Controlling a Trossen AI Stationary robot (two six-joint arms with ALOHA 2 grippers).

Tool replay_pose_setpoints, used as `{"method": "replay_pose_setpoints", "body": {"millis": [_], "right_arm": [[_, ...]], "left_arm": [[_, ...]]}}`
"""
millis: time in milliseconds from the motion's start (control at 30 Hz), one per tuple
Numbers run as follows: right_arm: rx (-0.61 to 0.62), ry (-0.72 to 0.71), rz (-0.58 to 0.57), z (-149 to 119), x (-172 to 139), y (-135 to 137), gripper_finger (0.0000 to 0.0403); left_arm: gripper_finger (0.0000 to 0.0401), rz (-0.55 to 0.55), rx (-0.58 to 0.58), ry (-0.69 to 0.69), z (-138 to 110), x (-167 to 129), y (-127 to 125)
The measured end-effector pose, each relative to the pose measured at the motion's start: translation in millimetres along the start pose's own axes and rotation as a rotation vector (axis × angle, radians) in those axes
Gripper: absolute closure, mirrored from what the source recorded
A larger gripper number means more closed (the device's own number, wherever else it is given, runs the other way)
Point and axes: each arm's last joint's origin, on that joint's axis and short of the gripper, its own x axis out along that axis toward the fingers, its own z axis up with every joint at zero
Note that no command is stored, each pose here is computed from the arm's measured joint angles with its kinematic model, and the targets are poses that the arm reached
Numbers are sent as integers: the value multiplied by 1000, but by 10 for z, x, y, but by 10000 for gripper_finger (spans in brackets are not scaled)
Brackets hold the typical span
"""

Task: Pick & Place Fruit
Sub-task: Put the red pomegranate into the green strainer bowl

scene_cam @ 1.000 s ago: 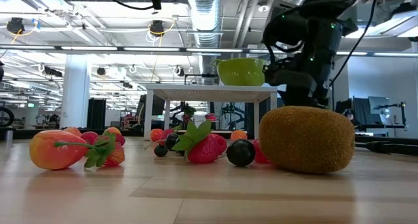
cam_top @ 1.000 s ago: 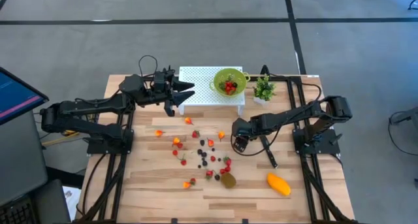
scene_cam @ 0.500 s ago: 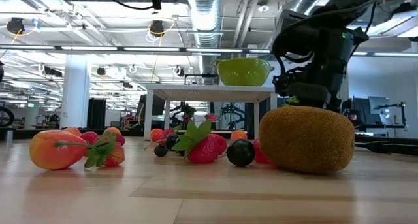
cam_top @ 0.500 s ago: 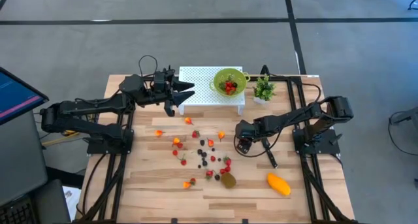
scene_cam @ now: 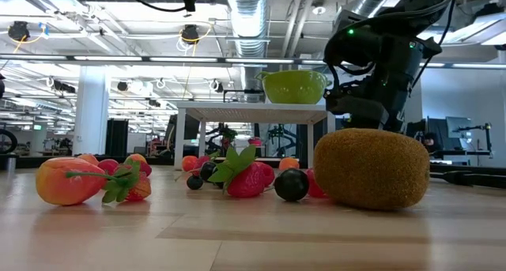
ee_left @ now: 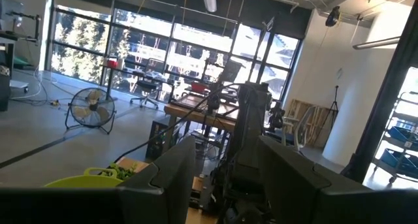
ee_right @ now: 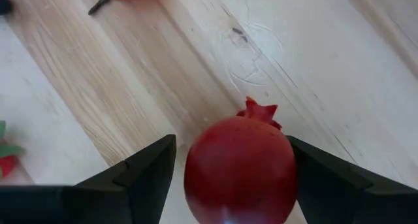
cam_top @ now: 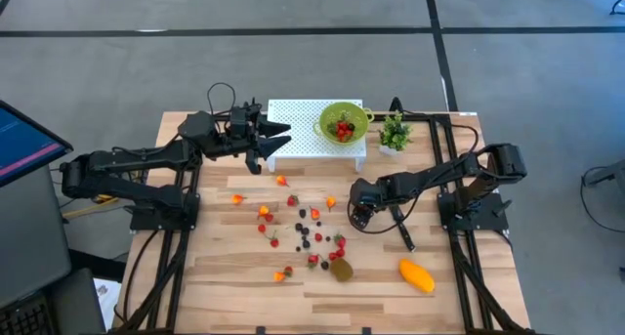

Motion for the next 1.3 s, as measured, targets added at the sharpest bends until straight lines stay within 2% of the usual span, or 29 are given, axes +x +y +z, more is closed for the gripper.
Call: {"method": "replay_pose_setpoints", "body": {"millis": [367, 767, 1067, 1300], "right_arm": [[-4, 3, -2, -2, 0, -2, 140], [-12, 0, -5, -1, -1, -2, 222], [-28, 2, -1, -1, -1, 1, 193], [-25, -15, 15, 17, -2, 15, 222]], "left_arm": [[242, 0, 0, 0, 0, 0, 0], [242, 0, 0, 0, 0, 0, 0], [242, 0, 0, 0, 0, 0, 0], [242, 0, 0, 0, 0, 0, 0]]}}
